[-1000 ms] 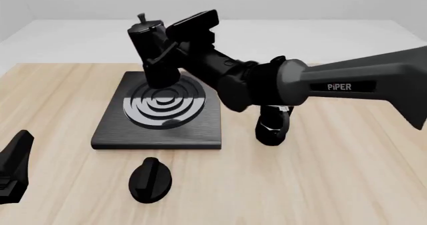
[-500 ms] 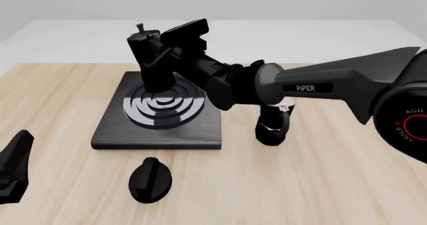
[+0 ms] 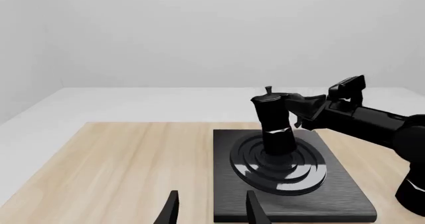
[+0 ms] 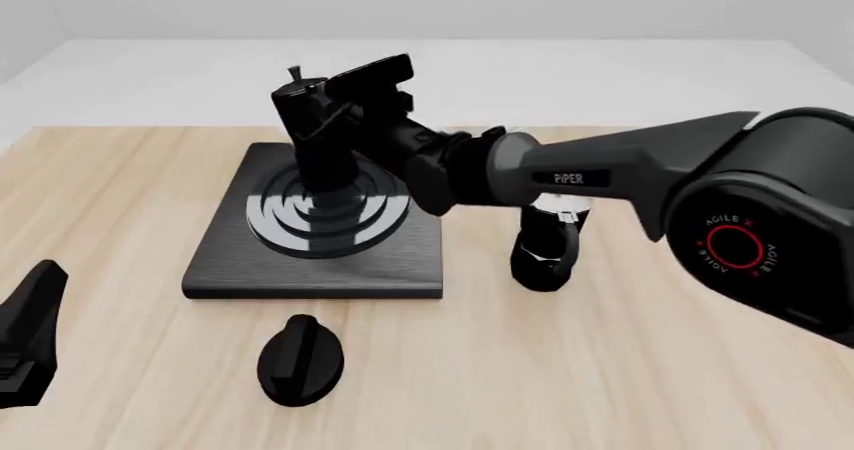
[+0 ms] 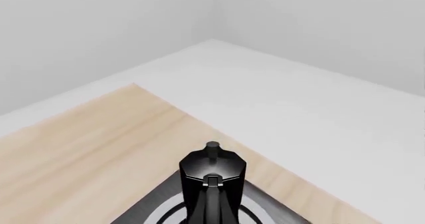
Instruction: Put the right moka pot on the stove.
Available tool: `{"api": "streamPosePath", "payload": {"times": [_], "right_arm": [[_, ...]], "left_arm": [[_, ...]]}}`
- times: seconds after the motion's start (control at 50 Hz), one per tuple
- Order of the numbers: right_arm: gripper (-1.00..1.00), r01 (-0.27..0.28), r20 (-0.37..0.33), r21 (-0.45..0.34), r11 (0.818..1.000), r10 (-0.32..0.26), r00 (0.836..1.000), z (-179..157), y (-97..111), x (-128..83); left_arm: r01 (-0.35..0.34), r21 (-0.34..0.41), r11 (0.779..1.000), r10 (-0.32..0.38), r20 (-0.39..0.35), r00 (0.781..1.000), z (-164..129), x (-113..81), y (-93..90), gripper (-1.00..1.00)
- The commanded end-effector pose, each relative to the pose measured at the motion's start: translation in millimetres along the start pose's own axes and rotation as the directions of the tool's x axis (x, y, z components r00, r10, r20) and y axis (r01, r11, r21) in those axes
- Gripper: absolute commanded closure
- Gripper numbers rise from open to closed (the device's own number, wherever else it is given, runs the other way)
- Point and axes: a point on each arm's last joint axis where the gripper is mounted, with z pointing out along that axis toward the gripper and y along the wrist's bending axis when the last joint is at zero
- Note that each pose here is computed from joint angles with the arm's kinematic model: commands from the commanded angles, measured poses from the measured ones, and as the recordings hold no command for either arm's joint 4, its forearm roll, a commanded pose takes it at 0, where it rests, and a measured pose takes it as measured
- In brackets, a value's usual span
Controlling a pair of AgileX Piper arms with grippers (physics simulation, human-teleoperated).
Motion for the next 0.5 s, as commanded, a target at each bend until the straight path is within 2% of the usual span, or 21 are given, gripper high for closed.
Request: {"api": "streamPosePath", "payload": {"times": [0.02,0.14,0.5], "right_arm": [[1.0,-0.009,0.037,0.007,1.0,0.009,0.999,1.5,-3.7,-8.7],[1.0,-0.008,0.022,-0.004,1.0,0.008,1.0,-3.4,2.1,1.5],[1.0,-0.016,0.007,0.0,1.0,0.016,1.0,-24.4,0.0,20.9]], "left_arm": [[0.0,0.0,1.0,0.0,0.0,1.0,0.0,0.0,0.0,-1.0],[0.0,0.0,1.0,0.0,0.0,1.0,0.0,0.0,0.0,-1.0],[0.0,0.0,1.0,0.0,0.0,1.0,0.0,0.0,0.0,-1.0]]}}
